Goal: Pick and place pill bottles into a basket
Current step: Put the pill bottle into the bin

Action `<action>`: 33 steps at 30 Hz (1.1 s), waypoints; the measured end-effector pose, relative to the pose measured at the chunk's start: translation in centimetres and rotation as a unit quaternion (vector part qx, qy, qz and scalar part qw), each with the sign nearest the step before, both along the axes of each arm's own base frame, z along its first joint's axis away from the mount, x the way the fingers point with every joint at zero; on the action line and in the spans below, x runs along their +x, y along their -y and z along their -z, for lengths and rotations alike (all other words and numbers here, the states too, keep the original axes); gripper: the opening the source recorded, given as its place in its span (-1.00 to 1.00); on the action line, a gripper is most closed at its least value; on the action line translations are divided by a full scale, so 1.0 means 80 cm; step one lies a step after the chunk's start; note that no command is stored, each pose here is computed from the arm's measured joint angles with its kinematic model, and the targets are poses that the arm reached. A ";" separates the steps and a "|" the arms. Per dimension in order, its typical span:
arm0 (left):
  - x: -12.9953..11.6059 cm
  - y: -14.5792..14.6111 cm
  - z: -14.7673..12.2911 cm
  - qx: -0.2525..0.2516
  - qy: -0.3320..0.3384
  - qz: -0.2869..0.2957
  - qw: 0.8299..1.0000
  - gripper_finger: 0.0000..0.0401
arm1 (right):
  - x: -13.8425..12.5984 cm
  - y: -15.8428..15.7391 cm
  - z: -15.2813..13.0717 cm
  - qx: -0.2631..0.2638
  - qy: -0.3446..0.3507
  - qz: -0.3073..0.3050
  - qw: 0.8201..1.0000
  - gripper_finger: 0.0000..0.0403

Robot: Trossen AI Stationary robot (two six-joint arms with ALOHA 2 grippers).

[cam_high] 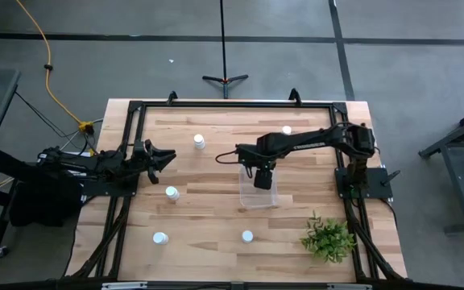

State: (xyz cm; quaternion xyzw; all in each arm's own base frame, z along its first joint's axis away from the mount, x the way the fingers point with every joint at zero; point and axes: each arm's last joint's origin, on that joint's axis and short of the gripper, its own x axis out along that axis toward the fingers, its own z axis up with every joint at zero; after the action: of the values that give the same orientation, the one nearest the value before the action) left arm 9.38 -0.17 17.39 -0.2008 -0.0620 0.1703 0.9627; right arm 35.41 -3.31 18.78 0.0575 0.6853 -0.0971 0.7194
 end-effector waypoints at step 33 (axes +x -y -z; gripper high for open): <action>0.000 0.000 0.000 0.000 0.000 -0.001 1.000 -0.38 | -0.004 0.001 -0.003 0.006 -0.030 0.004 1.000 0.08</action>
State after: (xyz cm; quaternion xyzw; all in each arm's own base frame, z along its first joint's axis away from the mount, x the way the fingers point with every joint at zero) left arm 9.38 -0.16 17.39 -0.2008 -0.0621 0.1715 0.9625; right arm 35.09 -3.36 19.01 0.0610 0.7067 -0.0974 0.6982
